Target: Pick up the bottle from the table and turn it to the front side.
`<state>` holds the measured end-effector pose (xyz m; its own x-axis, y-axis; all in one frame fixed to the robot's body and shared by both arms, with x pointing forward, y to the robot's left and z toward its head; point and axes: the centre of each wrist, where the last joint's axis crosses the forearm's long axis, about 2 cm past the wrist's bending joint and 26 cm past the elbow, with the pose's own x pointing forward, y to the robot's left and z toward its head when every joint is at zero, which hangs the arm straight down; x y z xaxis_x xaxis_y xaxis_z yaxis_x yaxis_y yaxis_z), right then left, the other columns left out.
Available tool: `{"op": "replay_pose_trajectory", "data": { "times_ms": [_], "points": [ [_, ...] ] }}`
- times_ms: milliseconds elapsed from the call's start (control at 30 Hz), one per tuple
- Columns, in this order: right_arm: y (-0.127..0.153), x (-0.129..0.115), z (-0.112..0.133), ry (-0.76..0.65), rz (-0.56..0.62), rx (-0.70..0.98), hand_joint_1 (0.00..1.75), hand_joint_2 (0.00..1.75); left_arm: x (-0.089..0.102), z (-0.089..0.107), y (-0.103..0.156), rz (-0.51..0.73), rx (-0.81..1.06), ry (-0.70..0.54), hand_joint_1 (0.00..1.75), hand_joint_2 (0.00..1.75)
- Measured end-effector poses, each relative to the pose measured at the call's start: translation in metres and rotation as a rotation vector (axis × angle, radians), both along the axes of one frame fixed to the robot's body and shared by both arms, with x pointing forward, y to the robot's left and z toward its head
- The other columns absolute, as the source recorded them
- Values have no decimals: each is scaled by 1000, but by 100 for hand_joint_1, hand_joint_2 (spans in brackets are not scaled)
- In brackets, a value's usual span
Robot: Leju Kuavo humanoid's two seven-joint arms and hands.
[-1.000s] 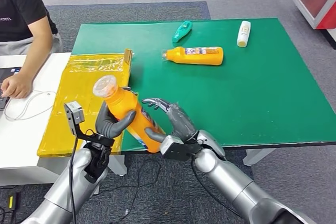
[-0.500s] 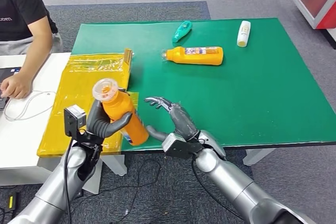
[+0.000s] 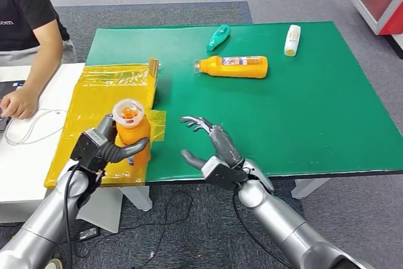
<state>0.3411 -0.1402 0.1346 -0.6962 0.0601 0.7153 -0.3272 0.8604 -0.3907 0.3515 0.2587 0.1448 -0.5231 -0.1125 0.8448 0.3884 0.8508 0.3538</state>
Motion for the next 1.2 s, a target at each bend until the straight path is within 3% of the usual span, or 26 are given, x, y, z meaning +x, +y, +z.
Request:
{"op": "replay_pose_trajectory", "data": {
  "times_ms": [367, 667, 1200],
  "points": [
    [-5, -2, -5, 25, -18, 12, 175, 175, 7, -3, 17, 3, 150, -4, 175, 175],
    [-11, -4, -11, 46, -49, 30, 175, 175, 26, 1, 30, 72, 346, -126, 175, 175],
    [-10, -11, -26, 134, -61, 68, 175, 175, 60, 1, 22, 143, 497, -116, 175, 175]
  ]
}}
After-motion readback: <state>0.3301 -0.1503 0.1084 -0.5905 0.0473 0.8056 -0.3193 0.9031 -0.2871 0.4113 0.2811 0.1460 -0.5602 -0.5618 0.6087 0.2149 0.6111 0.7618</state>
